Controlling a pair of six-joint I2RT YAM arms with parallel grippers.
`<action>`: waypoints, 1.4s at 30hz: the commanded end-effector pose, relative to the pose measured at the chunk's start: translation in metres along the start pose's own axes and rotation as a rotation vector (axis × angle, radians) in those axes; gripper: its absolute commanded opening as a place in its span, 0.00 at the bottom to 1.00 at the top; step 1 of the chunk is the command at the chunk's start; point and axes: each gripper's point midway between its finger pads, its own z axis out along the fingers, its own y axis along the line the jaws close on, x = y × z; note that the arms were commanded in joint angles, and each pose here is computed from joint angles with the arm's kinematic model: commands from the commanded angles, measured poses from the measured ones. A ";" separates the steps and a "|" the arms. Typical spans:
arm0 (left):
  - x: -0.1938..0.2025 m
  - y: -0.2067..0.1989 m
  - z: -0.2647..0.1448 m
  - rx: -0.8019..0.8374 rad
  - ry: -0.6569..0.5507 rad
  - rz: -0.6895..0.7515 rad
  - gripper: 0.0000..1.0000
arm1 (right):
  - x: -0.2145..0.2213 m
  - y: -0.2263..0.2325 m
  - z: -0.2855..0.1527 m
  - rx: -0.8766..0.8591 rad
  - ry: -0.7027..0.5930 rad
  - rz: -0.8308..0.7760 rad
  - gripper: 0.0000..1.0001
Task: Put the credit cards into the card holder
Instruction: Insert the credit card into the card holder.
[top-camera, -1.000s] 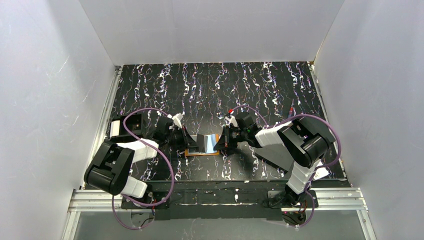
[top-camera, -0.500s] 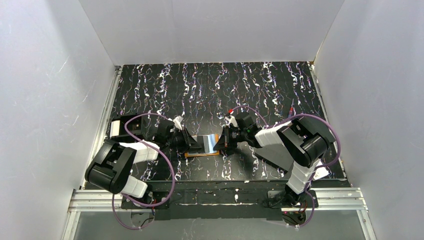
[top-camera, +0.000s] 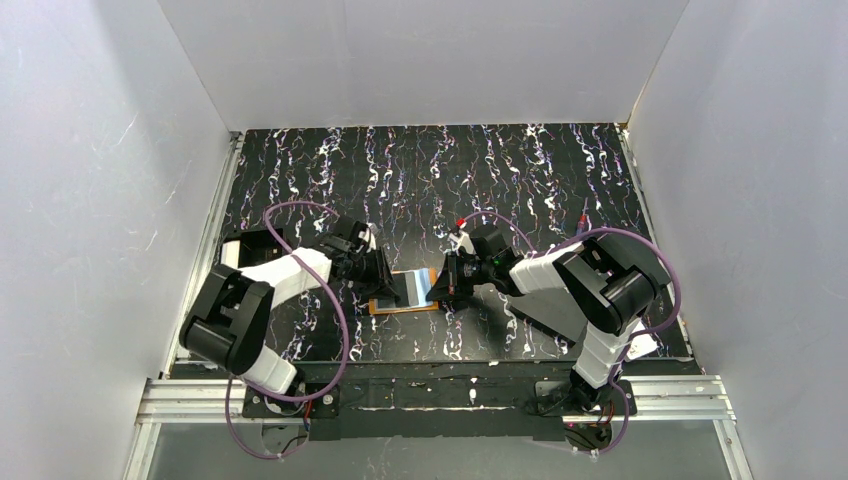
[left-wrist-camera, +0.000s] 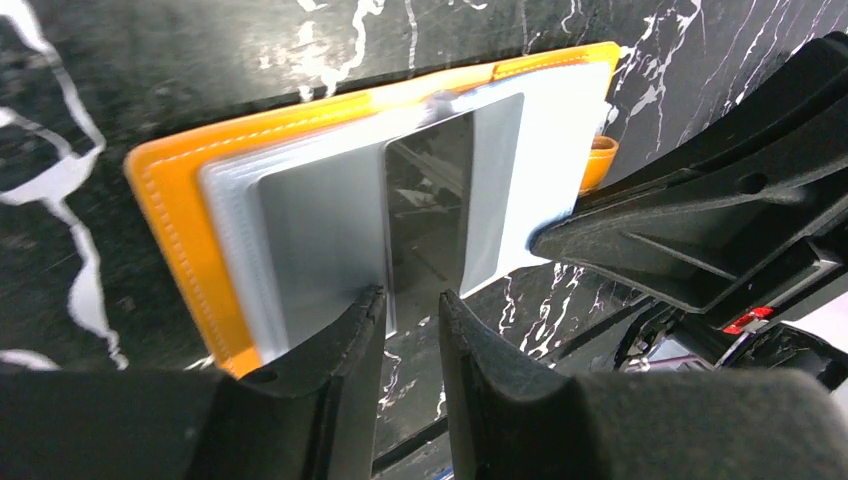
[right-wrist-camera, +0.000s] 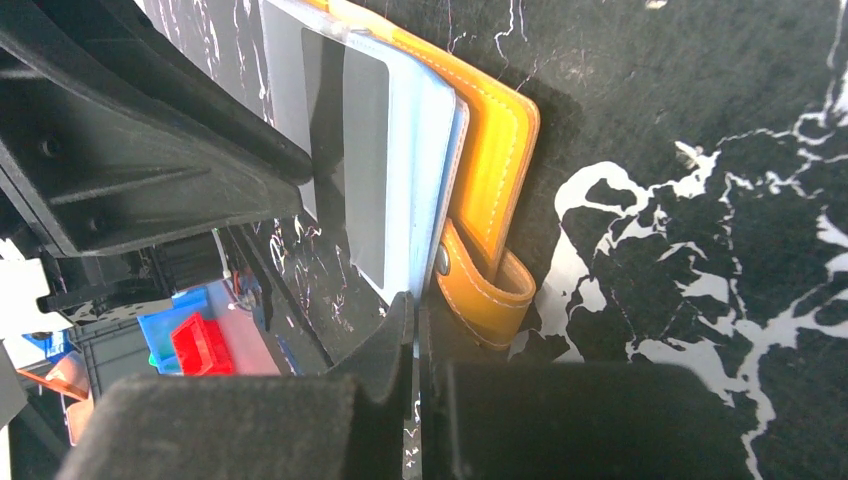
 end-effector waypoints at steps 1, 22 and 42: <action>0.005 -0.002 0.012 -0.019 0.033 0.032 0.24 | 0.003 -0.005 0.002 0.020 0.013 -0.019 0.01; 0.001 -0.064 0.039 0.172 0.017 0.132 0.35 | 0.003 -0.005 0.000 0.035 0.022 -0.040 0.01; 0.010 -0.113 -0.009 0.476 0.049 0.058 0.57 | -0.008 -0.002 -0.050 0.210 0.029 -0.190 0.40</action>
